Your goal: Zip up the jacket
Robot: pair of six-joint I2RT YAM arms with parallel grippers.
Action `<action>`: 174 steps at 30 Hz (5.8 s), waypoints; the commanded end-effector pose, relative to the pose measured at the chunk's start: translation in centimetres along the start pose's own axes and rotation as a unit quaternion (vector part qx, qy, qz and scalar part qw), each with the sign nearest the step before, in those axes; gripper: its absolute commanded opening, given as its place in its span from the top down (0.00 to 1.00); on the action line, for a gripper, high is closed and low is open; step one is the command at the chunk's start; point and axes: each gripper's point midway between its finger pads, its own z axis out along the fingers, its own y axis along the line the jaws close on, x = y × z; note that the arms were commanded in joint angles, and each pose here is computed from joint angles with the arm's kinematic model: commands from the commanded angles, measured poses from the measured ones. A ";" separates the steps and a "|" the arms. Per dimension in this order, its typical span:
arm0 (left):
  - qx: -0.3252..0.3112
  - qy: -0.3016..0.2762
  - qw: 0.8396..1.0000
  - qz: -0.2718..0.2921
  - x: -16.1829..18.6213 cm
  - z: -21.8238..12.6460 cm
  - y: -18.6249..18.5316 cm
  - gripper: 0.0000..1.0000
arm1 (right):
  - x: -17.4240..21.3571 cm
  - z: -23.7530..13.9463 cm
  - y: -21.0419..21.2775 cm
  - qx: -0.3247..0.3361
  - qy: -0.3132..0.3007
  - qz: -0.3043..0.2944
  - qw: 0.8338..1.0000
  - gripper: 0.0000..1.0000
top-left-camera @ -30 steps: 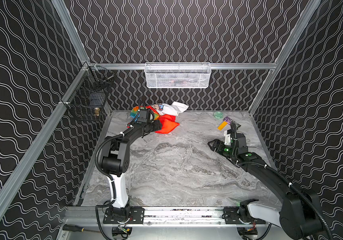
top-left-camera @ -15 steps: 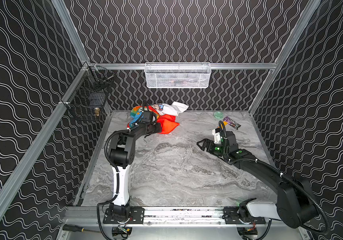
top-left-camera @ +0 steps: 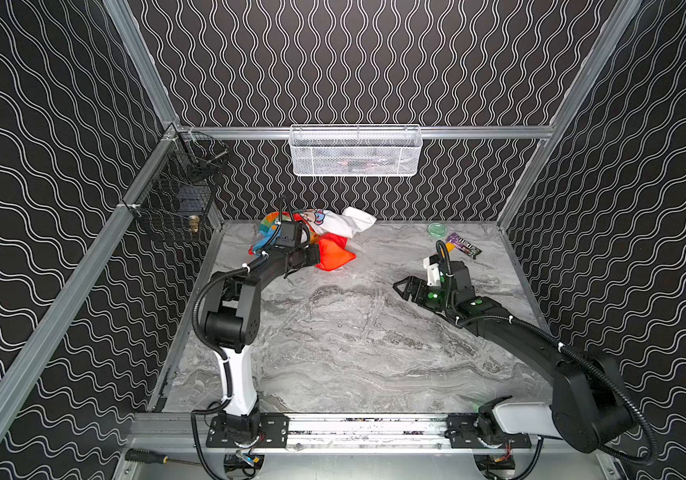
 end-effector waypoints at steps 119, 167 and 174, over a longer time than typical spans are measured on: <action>0.012 0.034 0.988 0.149 7.1 -11.3 -10.7 0.86 | -14.3 -17.4 12.9 -0.042 -0.214 -0.093 0.971 1.00; 0.110 -0.089 0.951 0.275 13.3 -12.4 -18.4 0.28 | -15.9 6.2 20.9 -0.140 -0.044 -0.056 0.988 1.00; 0.105 -0.067 0.957 0.262 14.7 -11.8 -17.4 0.28 | -14.1 12.4 18.3 -0.094 0.002 -0.057 0.994 0.86</action>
